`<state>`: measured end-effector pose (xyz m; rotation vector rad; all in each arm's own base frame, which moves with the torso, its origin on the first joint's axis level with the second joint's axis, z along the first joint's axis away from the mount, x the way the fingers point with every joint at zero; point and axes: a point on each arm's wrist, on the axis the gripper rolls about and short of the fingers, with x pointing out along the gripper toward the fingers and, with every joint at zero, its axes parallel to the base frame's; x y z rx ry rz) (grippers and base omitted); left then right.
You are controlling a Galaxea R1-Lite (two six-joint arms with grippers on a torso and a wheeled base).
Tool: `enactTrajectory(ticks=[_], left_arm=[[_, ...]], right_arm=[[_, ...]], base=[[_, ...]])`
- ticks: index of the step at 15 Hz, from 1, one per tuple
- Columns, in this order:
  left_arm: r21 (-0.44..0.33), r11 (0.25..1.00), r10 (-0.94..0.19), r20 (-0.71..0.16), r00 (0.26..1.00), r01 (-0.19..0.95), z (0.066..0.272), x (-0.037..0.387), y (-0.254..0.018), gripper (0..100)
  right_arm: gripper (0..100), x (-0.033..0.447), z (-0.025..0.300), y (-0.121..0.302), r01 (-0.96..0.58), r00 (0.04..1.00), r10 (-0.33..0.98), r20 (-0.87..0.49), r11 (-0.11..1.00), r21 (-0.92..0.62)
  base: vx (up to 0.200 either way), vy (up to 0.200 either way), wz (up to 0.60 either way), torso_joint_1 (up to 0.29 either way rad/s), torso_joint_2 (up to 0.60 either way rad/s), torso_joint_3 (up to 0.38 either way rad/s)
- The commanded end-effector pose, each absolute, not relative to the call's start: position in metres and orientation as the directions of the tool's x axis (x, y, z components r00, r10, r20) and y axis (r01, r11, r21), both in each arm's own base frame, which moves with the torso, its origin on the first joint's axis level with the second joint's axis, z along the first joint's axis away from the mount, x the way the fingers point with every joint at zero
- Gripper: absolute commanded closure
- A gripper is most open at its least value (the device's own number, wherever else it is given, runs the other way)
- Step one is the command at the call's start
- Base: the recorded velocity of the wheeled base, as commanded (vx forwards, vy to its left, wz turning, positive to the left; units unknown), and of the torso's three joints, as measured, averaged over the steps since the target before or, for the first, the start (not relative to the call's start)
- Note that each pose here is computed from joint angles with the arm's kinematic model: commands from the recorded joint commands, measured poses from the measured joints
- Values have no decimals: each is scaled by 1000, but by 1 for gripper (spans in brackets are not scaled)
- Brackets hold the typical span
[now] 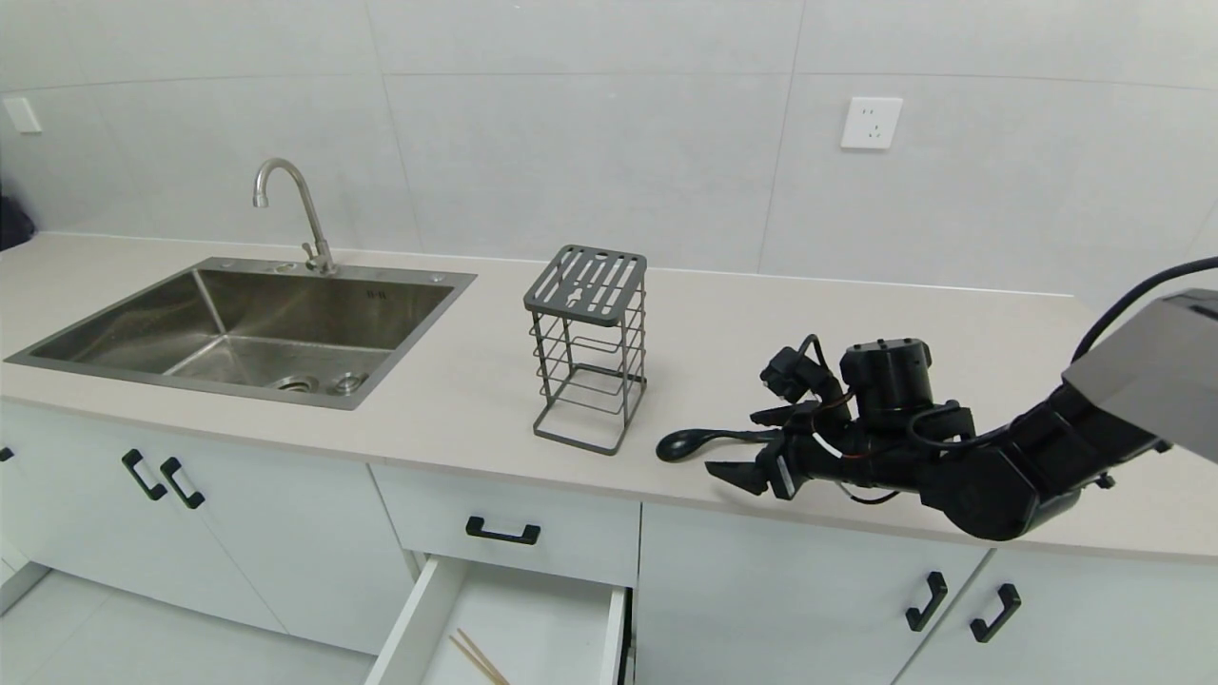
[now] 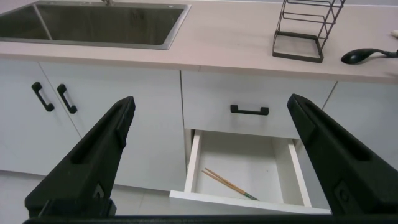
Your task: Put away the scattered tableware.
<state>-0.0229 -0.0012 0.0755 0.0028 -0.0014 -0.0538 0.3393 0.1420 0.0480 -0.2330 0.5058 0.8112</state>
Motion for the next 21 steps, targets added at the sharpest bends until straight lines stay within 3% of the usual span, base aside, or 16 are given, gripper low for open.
enactTrajectory(ticks=[1, 7, 16, 17, 21], left_arm=[[3, 999, -54, 0, 999, 54, 75, -23, -1, 0], [3, 999, -54, 0, 999, 54, 75, -23, -1, 0], [3, 999, -54, 0, 999, 54, 75, -23, -1, 0], [3, 999, -54, 0, 999, 54, 75, -23, -1, 0], [3, 999, -54, 0, 999, 54, 75, -23, -1, 0]], right_arm=[[0, 348, 26, 155, -756, 548, 638, -541, 655, 6], [0, 367, 2, 166, -760, 534, 641, -551, 649, 18], [0, 370, 0, 158, -761, 535, 649, -540, 648, 24], [100, 370, 0, 158, -763, 534, 650, -542, 646, 23], [100, 362, -6, 149, -748, 532, 628, -568, 663, 33]], base=[[0, 0, 0, 0, 0, 0], [0, 0, 0, 0, 0, 0], [0, 0, 0, 0, 0, 0], [0, 0, 0, 0, 0, 0], [0, 0, 0, 0, 0, 0]])
